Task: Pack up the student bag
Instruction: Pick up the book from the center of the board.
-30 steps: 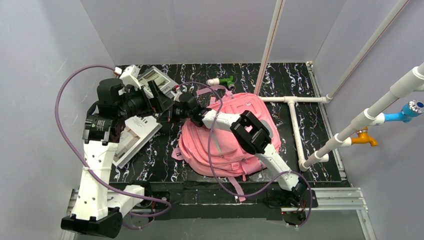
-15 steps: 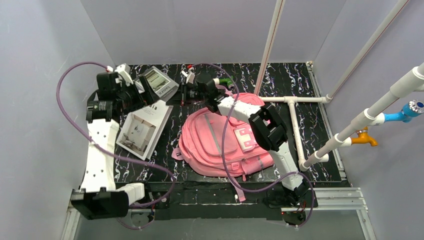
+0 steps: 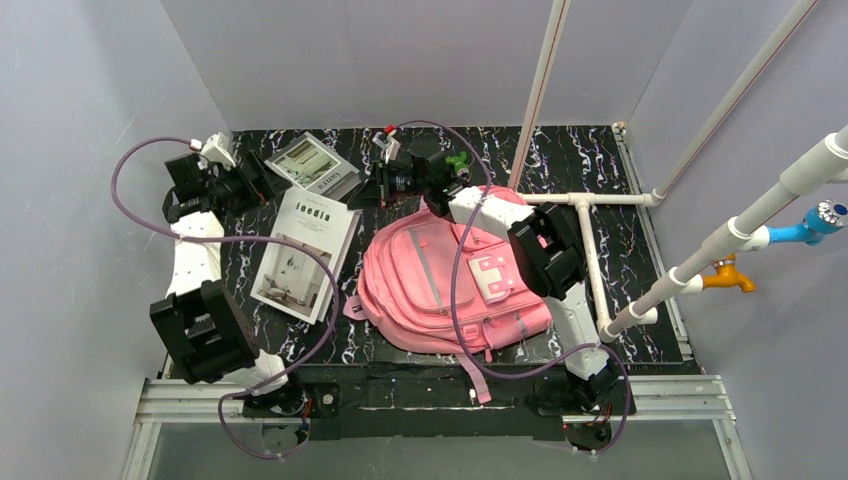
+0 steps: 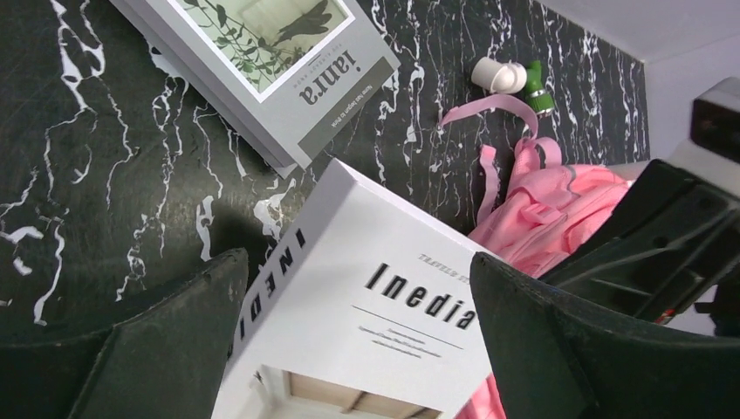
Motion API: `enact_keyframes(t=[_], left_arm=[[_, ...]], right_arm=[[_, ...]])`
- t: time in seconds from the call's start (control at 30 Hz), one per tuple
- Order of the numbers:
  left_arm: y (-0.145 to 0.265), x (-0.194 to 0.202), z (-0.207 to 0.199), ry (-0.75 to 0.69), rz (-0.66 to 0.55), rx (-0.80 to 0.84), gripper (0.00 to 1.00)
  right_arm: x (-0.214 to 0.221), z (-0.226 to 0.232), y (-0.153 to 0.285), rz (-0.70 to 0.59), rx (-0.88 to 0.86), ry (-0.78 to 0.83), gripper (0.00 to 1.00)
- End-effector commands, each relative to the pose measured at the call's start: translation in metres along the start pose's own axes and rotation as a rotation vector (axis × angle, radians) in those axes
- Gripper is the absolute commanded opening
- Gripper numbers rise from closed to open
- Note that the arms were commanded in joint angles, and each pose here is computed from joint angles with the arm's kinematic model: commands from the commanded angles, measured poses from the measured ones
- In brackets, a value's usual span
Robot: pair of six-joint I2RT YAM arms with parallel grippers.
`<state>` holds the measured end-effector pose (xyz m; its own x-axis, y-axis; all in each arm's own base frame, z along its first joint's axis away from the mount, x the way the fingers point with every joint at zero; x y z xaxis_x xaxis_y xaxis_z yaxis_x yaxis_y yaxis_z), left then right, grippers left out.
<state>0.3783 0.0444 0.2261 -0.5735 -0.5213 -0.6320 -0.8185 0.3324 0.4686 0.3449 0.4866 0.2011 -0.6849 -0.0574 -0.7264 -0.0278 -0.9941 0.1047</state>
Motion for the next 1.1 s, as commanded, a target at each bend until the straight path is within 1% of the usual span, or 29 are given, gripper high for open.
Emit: enact_keyframes(t=[0.0, 0.07, 0.2, 0.23, 0.3, 0.37, 0.47, 0.6, 0.73, 0.87, 0.93, 1.07], left_arm=[[-0.02, -0.003, 0.007, -0.108, -0.002, 0.088, 0.98], [-0.032, 0.006, 0.015, -0.058, 0.012, 0.129, 0.98], [-0.04, 0.015, 0.008, -0.008, 0.071, 0.25, 0.98], [-0.043, 0.014, 0.008, -0.011, 0.068, 0.276, 0.96], [-0.05, 0.021, 0.01, 0.001, 0.101, 0.31, 0.94], [-0.057, 0.031, 0.016, 0.026, 0.136, 0.322, 0.94], [-0.064, 0.045, 0.017, 0.013, 0.172, 0.353, 0.95], [-0.072, 0.063, 0.005, 0.038, 0.259, 0.472, 0.96], [-0.072, 0.08, -0.004, 0.044, 0.306, 0.529, 0.96], [-0.07, 0.087, -0.012, 0.057, 0.335, 0.575, 0.97], [-0.068, 0.086, -0.019, 0.082, 0.358, 0.621, 0.93], [-0.063, 0.089, -0.032, 0.102, 0.38, 0.627, 0.88]], right_arm=[[-0.034, 0.033, 0.015, -0.042, -0.076, 0.134, 0.01], [-0.035, 0.028, 0.018, -0.045, -0.077, 0.133, 0.01], [-0.037, 0.022, 0.023, -0.058, -0.098, 0.119, 0.01], [-0.038, 0.021, 0.025, -0.062, -0.101, 0.12, 0.01], [-0.039, 0.019, 0.028, -0.066, -0.104, 0.12, 0.01], [-0.039, 0.018, 0.032, -0.069, -0.111, 0.115, 0.01], [-0.04, 0.015, 0.035, -0.072, -0.118, 0.119, 0.01], [-0.041, 0.007, 0.036, -0.075, -0.131, 0.105, 0.01], [-0.046, -0.001, 0.036, -0.085, -0.126, 0.104, 0.01], [-0.047, -0.012, 0.032, -0.076, -0.128, 0.095, 0.01], [-0.045, -0.019, 0.032, -0.076, -0.118, 0.087, 0.01], [-0.043, -0.036, 0.035, -0.078, -0.07, 0.079, 0.01]])
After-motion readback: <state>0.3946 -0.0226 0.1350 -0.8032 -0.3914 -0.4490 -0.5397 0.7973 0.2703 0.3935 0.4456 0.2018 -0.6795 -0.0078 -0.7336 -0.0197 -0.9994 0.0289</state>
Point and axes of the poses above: each gripper's point midway between its finger pads, its own y axis back along the fingers, its own z axis along the line the jaws close on, x = y × z, the point moved 2 cm from there along y, back along the fingers, and after that the axes turned 6 degrees about y, right-handed, at the moved point
